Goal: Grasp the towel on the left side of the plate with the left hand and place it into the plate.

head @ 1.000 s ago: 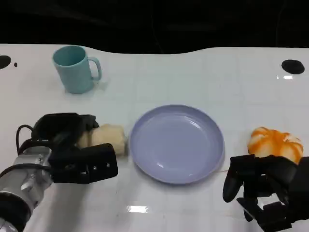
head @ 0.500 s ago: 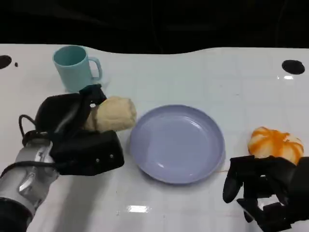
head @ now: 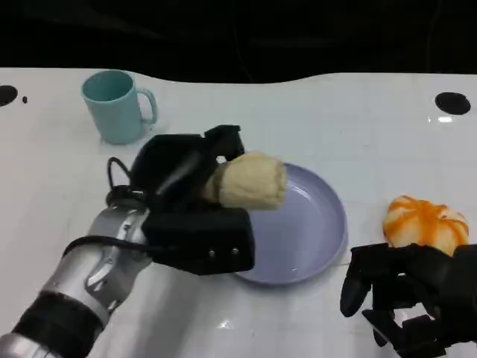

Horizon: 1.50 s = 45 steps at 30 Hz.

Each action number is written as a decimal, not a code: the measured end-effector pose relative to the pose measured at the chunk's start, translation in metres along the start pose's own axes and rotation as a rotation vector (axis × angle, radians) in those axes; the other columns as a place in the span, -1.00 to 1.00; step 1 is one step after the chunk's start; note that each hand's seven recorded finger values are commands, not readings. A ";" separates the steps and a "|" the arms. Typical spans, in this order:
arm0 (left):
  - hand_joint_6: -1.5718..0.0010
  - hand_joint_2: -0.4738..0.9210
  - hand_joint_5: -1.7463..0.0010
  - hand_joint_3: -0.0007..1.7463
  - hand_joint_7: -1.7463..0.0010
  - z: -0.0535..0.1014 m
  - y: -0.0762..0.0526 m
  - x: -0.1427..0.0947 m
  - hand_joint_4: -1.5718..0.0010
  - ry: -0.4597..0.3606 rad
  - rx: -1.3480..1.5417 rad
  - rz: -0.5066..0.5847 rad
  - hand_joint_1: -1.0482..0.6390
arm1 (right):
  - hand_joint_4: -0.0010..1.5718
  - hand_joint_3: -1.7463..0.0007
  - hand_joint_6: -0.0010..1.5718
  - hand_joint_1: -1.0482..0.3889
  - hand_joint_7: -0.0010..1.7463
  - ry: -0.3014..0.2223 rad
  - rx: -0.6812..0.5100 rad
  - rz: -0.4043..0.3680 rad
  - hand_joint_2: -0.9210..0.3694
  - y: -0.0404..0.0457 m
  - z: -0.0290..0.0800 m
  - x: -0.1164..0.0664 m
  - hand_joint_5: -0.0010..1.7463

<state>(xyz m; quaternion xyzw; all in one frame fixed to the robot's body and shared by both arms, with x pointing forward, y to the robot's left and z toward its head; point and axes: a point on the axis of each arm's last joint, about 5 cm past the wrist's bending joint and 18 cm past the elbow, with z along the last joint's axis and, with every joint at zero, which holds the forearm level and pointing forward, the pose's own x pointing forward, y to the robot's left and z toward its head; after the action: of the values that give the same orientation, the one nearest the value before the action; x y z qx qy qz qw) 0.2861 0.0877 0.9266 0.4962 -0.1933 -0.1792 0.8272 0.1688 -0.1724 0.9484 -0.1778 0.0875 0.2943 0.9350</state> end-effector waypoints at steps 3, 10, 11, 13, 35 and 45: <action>0.23 0.41 -1.00 -0.02 -1.00 0.011 -0.005 0.005 -0.10 -0.028 0.010 -0.031 -0.01 | -0.12 -0.21 -0.13 0.51 0.63 -0.001 -0.001 0.001 -0.50 0.0002 0.000 0.000 0.93; -0.01 0.81 -0.86 -0.61 0.14 0.024 -0.012 0.009 0.16 -0.062 0.029 -0.108 -0.03 | -0.12 -0.22 -0.12 0.52 0.62 -0.009 -0.004 0.001 -0.49 0.0003 0.001 0.000 0.92; -0.08 0.90 -0.76 -0.75 0.38 0.024 -0.013 0.010 0.18 -0.056 0.028 -0.125 -0.04 | -0.12 -0.22 -0.12 0.52 0.62 -0.010 -0.004 0.001 -0.50 0.0004 0.001 0.000 0.92; -0.05 0.98 -0.48 -0.85 0.68 0.025 -0.013 0.010 0.23 -0.043 0.025 -0.158 -0.09 | -0.12 -0.21 -0.12 0.52 0.62 -0.010 -0.004 0.001 -0.50 0.0004 0.001 0.000 0.92; 0.60 1.00 0.60 -0.93 0.98 0.022 0.006 -0.001 0.64 -0.065 0.074 -0.234 -0.43 | -0.11 -0.21 -0.12 0.52 0.63 -0.012 -0.006 0.003 -0.50 0.0010 0.002 0.000 0.92; 0.29 1.00 0.34 -0.76 0.87 0.000 0.036 -0.037 0.25 -0.017 -0.137 -0.191 -0.19 | -0.11 -0.21 -0.12 0.52 0.63 -0.013 -0.007 0.002 -0.50 0.0009 0.003 0.000 0.93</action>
<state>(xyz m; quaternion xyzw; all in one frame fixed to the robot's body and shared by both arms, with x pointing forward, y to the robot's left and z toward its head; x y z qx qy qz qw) 0.2580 0.1212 0.9536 0.4529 -0.1396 -0.2743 0.8368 0.1684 -0.1707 0.9506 -0.1790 0.0807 0.2965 0.9346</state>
